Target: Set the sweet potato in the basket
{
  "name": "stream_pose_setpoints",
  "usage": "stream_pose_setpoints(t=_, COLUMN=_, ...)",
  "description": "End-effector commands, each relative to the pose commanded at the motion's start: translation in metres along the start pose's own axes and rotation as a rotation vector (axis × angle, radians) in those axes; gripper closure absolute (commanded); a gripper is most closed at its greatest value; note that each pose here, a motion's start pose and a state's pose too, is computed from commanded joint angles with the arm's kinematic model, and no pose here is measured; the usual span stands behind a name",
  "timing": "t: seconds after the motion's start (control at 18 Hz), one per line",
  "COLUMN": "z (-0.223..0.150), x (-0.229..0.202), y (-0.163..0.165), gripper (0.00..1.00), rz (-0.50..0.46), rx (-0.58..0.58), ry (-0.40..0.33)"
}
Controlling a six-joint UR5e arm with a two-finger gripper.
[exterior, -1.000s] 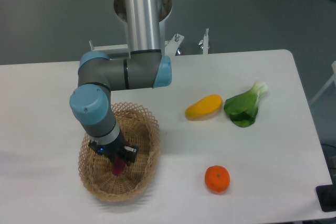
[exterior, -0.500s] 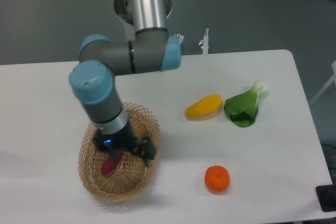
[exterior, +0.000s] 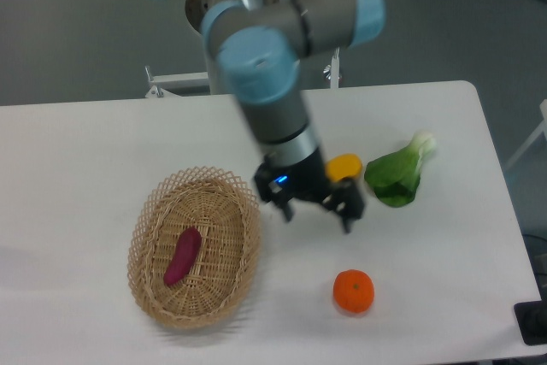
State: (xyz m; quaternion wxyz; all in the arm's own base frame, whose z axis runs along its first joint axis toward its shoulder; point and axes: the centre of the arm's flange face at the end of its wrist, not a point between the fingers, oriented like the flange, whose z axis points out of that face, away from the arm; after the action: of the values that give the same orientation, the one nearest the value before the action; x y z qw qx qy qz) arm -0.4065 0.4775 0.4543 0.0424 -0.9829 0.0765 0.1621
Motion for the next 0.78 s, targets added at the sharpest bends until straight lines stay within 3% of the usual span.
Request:
stream_pose_setpoints(t=0.33, z=-0.015, x=-0.014, y=0.052, gripper=0.0, rz=0.191, rx=-0.018, ry=0.062)
stream_pose_setpoints(t=0.78, z=-0.016, x=-0.01, y=0.053, gripper=0.0, rz=0.182, rx=0.035, ry=0.08)
